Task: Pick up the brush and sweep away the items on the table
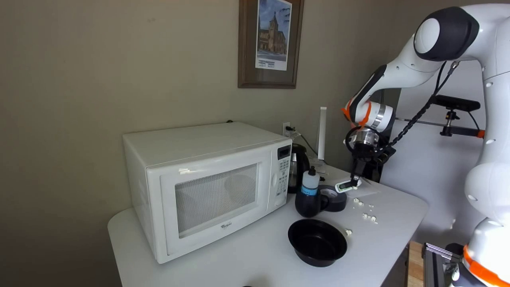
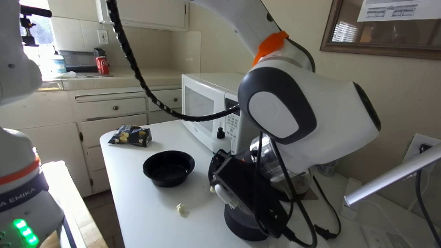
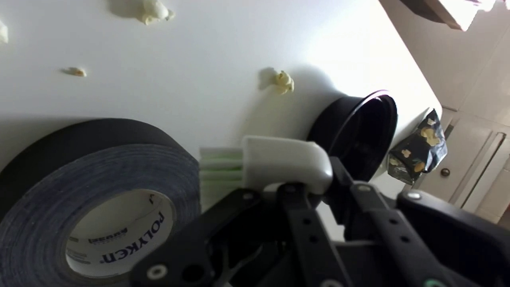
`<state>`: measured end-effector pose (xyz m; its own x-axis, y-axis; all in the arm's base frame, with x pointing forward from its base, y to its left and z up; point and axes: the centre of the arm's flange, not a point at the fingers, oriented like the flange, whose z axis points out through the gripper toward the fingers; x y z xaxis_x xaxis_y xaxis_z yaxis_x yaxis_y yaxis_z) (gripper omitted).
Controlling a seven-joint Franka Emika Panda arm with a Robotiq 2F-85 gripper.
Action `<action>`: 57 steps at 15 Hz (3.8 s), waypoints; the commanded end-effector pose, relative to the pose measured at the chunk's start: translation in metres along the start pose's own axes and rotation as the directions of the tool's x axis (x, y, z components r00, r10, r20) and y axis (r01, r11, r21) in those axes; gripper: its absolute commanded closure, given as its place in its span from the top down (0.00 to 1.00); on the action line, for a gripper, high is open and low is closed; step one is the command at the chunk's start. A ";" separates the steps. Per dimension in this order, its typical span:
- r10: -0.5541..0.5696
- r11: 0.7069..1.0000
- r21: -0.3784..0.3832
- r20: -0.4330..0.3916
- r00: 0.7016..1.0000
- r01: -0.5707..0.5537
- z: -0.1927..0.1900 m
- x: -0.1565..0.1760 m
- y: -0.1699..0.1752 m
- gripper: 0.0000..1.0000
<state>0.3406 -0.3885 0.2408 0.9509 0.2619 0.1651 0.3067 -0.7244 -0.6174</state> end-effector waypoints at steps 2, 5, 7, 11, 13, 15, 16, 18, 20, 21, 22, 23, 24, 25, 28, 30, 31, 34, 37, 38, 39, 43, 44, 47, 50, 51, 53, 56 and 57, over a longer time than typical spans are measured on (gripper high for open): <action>0.042 0.995 0.094 0.024 0.999 -0.044 -0.006 0.017 0.034 0.06; 0.083 0.992 0.091 0.035 0.996 -0.086 -0.010 0.022 0.046 0.48; 0.111 0.992 0.060 0.030 0.993 -0.113 -0.010 0.025 0.053 0.55; 0.148 0.988 0.032 0.032 0.988 -0.149 -0.012 0.030 0.060 0.85; 0.169 0.986 0.012 0.028 0.985 -0.169 -0.013 0.032 0.063 0.99; 0.210 0.977 0.010 0.028 0.977 -0.211 -0.014 0.032 0.064 1.00; 0.216 0.976 0.020 0.039 0.976 -0.217 -0.013 0.032 0.064 1.00; 0.207 0.977 0.045 0.064 0.976 -0.210 -0.011 0.032 0.060 1.00; 0.219 0.974 0.041 0.068 0.973 -0.222 -0.006 0.033 0.055 1.00; 0.250 0.968 -0.004 0.047 0.967 -0.250 -0.004 0.034 0.055 0.99; 0.256 0.967 0.006 0.060 0.965 -0.256 -0.003 0.034 0.056 1.00; 0.251 0.967 0.028 0.080 0.965 -0.254 -0.002 0.034 0.056 1.00; 0.247 0.967 0.040 0.088 0.965 -0.252 -0.002 0.035 0.053 1.00; 0.230 0.969 0.064 0.099 0.968 -0.237 0.000 0.035 0.050 1.00; 0.194 0.970 0.125 0.123 0.973 -0.209 0.003 0.039 0.037 1.00; 0.188 0.964 0.165 0.139 0.972 -0.210 0.009 0.044 0.032 1.00; 0.187 0.962 0.174 0.140 0.972 -0.211 0.012 0.045 0.032 1.00; 0.206 0.952 0.198 0.147 0.968 -0.233 0.018 0.051 0.038 1.00; 0.265 0.955 0.106 0.118 0.957 -0.278 0.023 0.050 0.046 1.00; 0.284 0.954 0.071 0.102 0.953 -0.292 0.024 0.050 0.050 1.00; 0.306 0.950 0.031 0.085 0.948 -0.310 0.023 0.050 0.052 1.00; 0.362 0.929 -0.096 0.025 0.932 -0.358 0.016 0.050 0.062 1.00; 0.372 0.923 -0.116 0.020 0.928 -0.368 0.016 0.051 0.063 1.00; 0.402 0.903 -0.160 -0.014 0.916 -0.399 0.015 0.052 0.066 1.00; 0.368 0.920 -0.149 0.019 0.929 -0.362 0.019 0.053 0.063 1.00; 0.329 0.935 -0.149 0.035 0.944 -0.321 0.019 0.052 0.059 1.00; 0.240 0.959 -0.168 0.057 0.969 -0.228 0.020 0.049 0.049 1.00; 0.126 0.965 -0.235 0.047 0.991 -0.112 0.020 0.047 0.040 1.00; 0.101 0.964 -0.251 0.035 0.994 -0.089 0.020 0.047 0.039 1.00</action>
<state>0.4109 -0.4075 0.2037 0.9882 0.1531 0.0081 0.1387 -0.8704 -0.4725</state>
